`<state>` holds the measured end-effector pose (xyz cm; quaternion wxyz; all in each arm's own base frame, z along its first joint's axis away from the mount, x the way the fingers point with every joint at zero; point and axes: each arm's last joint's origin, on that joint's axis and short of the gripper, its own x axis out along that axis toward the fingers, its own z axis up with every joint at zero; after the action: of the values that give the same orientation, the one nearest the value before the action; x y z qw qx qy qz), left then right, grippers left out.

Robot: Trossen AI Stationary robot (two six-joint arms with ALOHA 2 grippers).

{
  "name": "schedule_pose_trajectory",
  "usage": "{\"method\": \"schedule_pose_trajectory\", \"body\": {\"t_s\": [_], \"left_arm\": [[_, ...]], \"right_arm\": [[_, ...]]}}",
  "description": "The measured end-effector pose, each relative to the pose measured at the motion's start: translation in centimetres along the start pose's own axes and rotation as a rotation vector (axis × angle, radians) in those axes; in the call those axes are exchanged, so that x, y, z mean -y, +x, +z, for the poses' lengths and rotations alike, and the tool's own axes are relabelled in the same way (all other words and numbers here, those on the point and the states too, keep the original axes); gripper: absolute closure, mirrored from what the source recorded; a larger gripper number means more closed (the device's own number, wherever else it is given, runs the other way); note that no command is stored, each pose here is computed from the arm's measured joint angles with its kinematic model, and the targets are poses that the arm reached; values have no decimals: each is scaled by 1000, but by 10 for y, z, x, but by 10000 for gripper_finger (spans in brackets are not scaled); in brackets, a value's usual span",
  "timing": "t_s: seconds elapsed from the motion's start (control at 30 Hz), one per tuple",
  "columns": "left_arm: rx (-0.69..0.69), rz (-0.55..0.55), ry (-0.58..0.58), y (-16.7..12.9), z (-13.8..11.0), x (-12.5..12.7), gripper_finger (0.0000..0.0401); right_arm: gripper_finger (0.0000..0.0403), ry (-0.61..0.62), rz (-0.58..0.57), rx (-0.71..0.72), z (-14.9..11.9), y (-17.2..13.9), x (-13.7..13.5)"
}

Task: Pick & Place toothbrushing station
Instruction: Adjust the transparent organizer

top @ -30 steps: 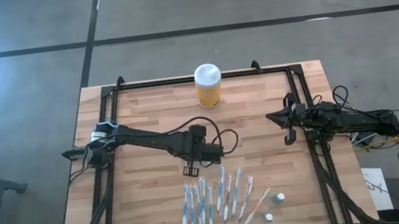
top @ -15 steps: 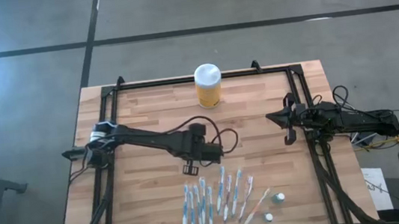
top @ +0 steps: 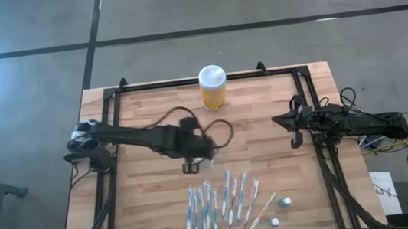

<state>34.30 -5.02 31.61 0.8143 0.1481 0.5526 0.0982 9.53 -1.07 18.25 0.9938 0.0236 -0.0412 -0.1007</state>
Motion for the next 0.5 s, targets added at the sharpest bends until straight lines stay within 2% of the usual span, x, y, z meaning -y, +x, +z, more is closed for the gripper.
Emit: {"method": "schedule_pose_trajectory", "body": {"t_s": [0.1, 0.3, 0.4, 0.5], "left_arm": [[27, -14, -73, -8, -22, 4, 398], [148, -146, -150, -5, -67, 34, 399], [191, -103, -259, 3, -86, 44, 398], [191, 0, -394, 14, -103, 46, 399]], "right_arm": [[394, 2, -1, -19, -2, 0, 0], [394, 24, -11, -85, -8, 5, 0], [394, 33, -67, -125, -11, 10, 1], [394, 34, -36, -124, -11, 16, -1]]}}
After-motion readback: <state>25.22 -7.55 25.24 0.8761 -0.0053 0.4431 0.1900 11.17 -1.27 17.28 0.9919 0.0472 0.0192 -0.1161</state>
